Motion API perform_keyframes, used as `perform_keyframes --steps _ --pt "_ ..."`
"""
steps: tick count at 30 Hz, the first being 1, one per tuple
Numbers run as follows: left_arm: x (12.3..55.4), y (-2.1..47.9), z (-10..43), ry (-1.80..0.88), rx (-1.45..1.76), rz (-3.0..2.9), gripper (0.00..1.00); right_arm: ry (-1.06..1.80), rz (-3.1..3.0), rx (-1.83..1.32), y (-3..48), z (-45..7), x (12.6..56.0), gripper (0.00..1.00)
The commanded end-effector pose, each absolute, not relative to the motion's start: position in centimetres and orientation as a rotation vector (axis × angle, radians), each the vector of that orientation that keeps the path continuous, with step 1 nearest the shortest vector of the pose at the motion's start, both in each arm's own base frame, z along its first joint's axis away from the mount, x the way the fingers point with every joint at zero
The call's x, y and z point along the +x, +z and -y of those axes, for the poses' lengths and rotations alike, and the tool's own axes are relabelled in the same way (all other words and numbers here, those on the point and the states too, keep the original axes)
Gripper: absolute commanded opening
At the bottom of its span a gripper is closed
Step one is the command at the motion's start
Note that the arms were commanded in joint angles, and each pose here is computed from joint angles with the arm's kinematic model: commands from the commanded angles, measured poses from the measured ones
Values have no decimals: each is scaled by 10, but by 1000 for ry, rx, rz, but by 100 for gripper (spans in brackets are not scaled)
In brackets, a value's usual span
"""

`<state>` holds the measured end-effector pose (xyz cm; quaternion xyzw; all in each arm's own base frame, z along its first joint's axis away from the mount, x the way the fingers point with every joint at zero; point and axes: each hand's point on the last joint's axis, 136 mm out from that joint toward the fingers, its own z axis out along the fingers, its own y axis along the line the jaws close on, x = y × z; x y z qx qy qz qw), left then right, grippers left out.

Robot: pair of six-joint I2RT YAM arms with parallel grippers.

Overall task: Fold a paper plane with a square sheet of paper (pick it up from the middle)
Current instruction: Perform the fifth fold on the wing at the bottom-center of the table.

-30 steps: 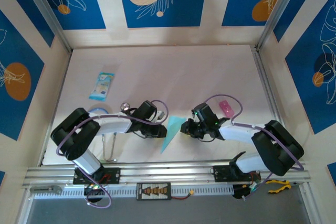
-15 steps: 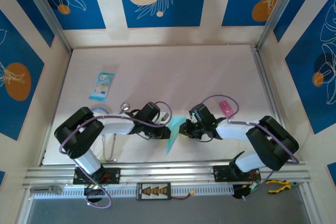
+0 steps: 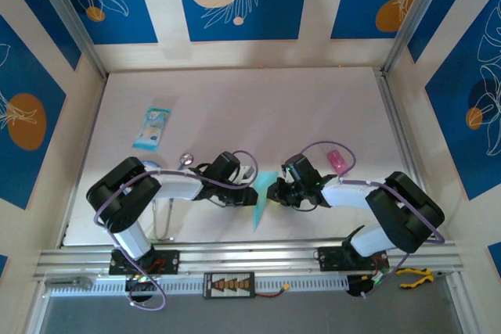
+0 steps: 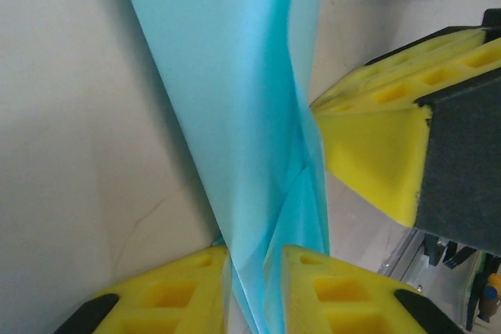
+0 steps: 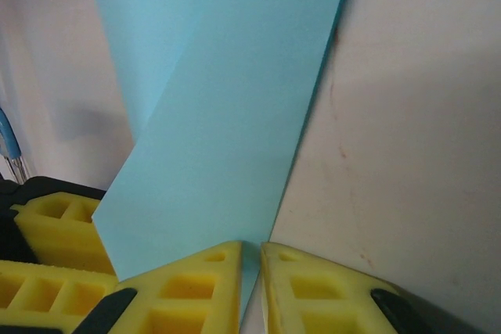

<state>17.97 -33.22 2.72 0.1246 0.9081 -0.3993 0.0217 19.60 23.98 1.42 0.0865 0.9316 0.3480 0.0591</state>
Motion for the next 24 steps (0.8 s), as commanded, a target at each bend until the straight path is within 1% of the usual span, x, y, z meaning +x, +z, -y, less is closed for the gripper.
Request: perform_keyframes --steps 1,8,14,18,22,24 --pt "180 35 343 -1323 401 -2770 21 1115 -2828 222 15 -254 194 16" --pt "180 36 345 -1354 386 -2754 12 1128 -2822 218 17 -256 195 16" --pt "184 39 335 -1260 373 -2752 9 1087 -2797 242 25 -248 197 18" --pt "189 46 324 -1154 367 -2740 8 1103 -2753 189 45 -248 197 22" --pt "193 53 321 -1127 360 -2718 7 1157 -2702 110 67 -257 197 26" --pt "195 54 321 -1122 350 -2710 7 1177 -2690 73 74 -264 196 36"
